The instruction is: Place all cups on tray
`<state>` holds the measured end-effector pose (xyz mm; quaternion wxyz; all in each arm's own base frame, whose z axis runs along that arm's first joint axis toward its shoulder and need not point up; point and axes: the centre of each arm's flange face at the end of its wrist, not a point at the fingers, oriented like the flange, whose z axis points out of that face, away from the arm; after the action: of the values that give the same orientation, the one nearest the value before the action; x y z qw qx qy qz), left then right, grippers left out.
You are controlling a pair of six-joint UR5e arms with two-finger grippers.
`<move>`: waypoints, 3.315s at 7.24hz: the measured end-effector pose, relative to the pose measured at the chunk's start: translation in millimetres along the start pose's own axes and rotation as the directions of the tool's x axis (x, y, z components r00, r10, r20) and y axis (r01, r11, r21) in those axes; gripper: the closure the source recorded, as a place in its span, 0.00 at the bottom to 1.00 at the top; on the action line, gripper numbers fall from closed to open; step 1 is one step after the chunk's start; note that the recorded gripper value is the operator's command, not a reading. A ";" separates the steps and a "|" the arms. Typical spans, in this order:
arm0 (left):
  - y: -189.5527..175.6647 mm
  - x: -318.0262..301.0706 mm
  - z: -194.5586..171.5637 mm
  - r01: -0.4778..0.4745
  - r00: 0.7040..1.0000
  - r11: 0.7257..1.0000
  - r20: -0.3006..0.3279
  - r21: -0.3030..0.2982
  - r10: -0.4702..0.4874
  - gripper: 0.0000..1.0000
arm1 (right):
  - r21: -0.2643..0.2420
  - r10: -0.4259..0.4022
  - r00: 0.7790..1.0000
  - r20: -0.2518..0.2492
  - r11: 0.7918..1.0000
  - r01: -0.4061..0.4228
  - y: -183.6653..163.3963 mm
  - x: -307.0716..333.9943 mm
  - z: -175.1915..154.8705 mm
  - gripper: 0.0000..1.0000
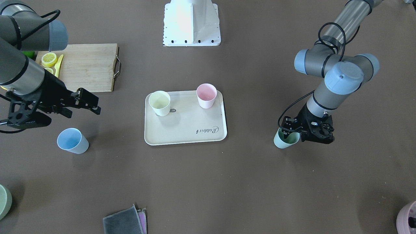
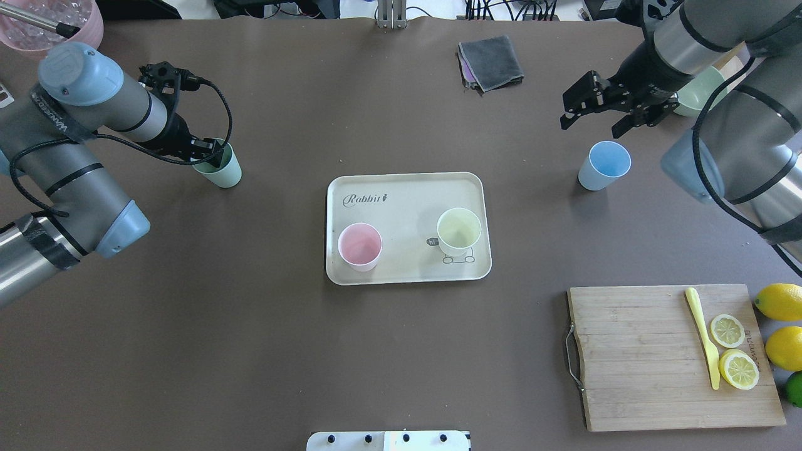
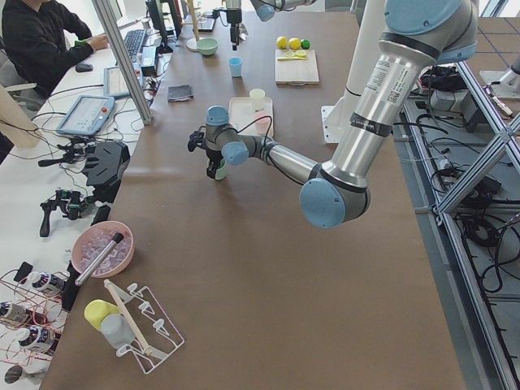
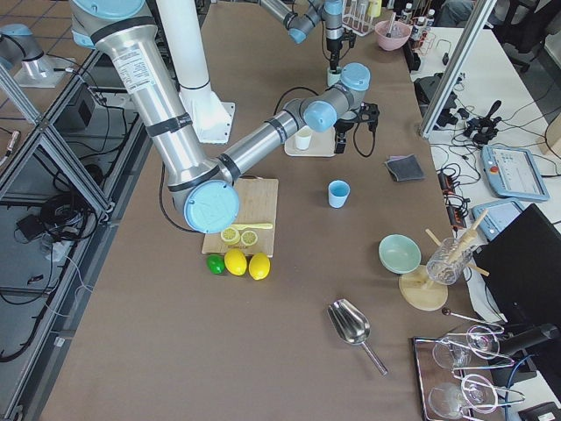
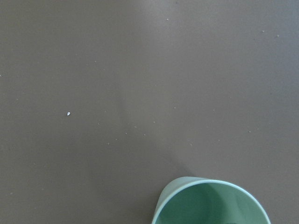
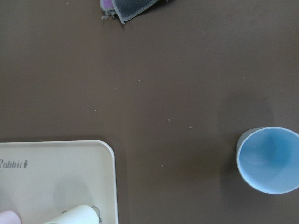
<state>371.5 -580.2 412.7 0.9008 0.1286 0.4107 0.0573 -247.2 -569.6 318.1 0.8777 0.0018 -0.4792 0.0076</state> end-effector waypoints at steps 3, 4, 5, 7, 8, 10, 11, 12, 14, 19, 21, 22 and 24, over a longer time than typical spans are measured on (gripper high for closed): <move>-6.5 23.0 -20.7 0.013 0.999 1.000 -0.034 0.012 -0.013 1.00 | -0.022 -0.114 0.988 -0.102 0.993 0.113 -11.5 111.7 -1.0 0.00; -11.7 37.6 -34.9 0.037 0.999 0.999 -0.037 0.001 -0.037 1.00 | -0.035 -0.117 0.985 -0.127 0.993 0.113 -16.8 134.9 7.4 0.00; -20.4 58.7 -53.0 0.062 0.998 0.998 -0.032 -0.009 -0.063 1.00 | -0.049 -0.120 0.982 -0.147 0.992 0.114 -21.2 151.8 16.4 0.00; -38.0 119.6 -93.8 0.139 0.989 0.990 -0.041 -0.017 -0.139 1.00 | -0.061 -0.132 0.976 -0.173 0.991 0.123 -27.5 171.6 35.0 0.00; -36.6 151.3 -101.0 0.163 0.985 0.986 -0.054 -0.025 -0.165 1.00 | -0.056 -0.132 0.976 -0.172 0.991 0.124 -30.8 169.6 44.0 0.00; -32.0 183.2 -104.5 0.181 0.981 0.983 -0.068 -0.032 -0.183 1.00 | -0.050 -0.123 0.979 -0.161 0.992 0.117 -35.0 147.2 67.6 0.00; -31.1 189.8 -105.5 0.184 0.980 0.982 -0.072 -0.032 -0.185 1.00 | -0.043 -0.118 0.980 -0.163 0.993 0.113 -33.4 136.9 87.3 0.00; -30.1 195.8 -106.3 0.186 0.979 0.982 -0.077 -0.032 -0.188 1.00 | -0.032 -0.114 0.980 -0.165 0.993 0.110 -30.5 130.3 106.1 0.03; -25.9 206.1 -104.0 0.182 0.980 0.983 -0.081 -0.036 -0.184 1.00 | -0.035 -0.120 0.978 -0.173 0.993 0.116 -21.8 120.9 133.1 1.00; 34.7 261.9 -44.5 0.163 0.987 0.987 -0.013 -0.017 -0.163 1.00 | -0.003 -0.147 0.983 -0.108 0.989 0.147 -16.7 90.1 101.5 1.00; 40.2 267.3 -22.3 0.164 0.986 0.986 -0.002 0.001 -0.164 1.00 | 0.010 -0.140 0.989 -0.052 0.990 0.141 -20.8 82.0 67.8 1.00; 37.9 266.0 -6.4 0.163 0.987 0.987 -0.012 0.009 -0.163 0.76 | 0.011 -0.136 0.990 -0.043 0.991 0.136 -23.1 70.3 55.2 1.00; 33.5 265.5 6.6 0.157 0.987 0.987 -0.027 0.019 -0.156 0.02 | 0.010 -0.126 0.991 -0.039 0.992 0.126 -22.5 34.8 32.1 1.00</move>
<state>550.8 -493.7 233.6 0.8959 0.1047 0.4314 -0.0162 -255.0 -592.0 364.8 0.8854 0.0373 -0.4611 -0.0447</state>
